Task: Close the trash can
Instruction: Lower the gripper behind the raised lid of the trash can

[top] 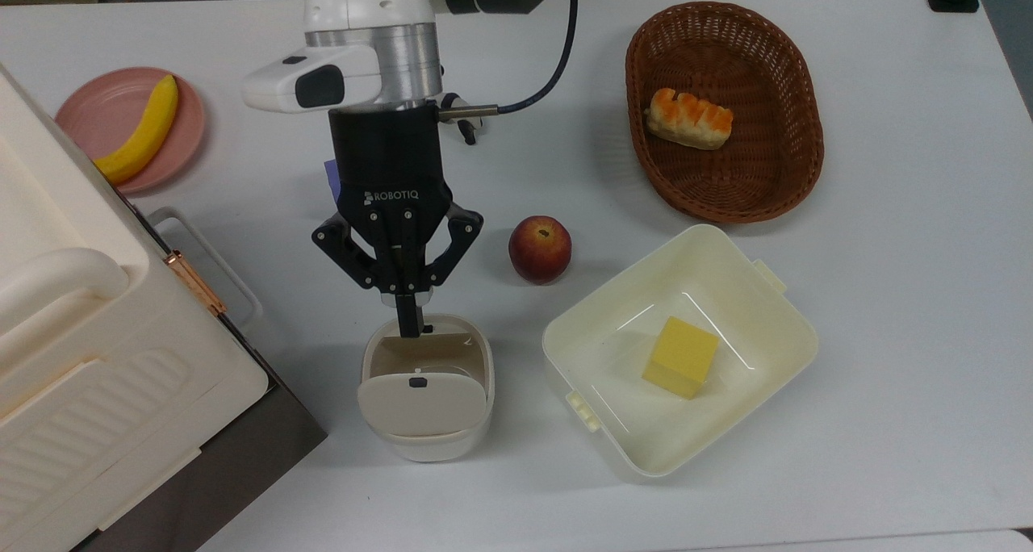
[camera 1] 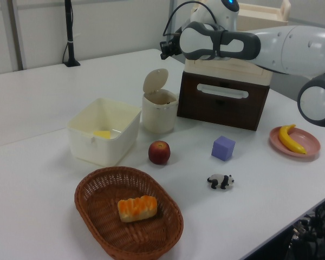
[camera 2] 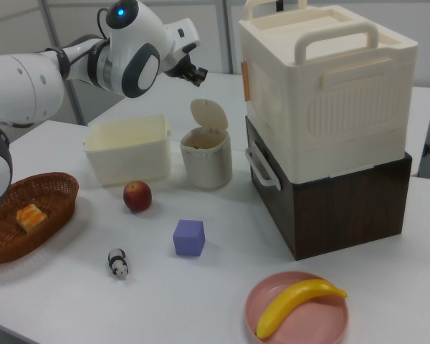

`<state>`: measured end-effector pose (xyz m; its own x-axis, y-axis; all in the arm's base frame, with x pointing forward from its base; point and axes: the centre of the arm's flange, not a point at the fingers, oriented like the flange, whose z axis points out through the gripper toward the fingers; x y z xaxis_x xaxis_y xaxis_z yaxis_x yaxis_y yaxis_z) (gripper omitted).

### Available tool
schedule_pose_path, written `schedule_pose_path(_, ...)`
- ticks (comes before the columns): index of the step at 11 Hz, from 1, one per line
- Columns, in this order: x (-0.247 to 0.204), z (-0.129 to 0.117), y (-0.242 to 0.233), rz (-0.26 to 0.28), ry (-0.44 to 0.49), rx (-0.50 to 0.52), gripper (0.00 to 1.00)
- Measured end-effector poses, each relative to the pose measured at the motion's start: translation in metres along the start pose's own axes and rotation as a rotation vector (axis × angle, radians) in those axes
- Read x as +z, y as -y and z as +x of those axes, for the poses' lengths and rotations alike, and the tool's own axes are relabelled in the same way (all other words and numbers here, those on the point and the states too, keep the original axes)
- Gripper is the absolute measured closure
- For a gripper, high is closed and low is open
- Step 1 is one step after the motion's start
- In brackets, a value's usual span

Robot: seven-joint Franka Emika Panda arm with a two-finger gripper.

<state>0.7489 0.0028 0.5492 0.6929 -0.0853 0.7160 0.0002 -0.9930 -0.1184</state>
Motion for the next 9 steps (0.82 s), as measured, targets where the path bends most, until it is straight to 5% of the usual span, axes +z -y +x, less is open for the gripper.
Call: schedule_pose_path(9,0.034,-0.013,-0.002,-0.026,0.006,-0.047,0.99)
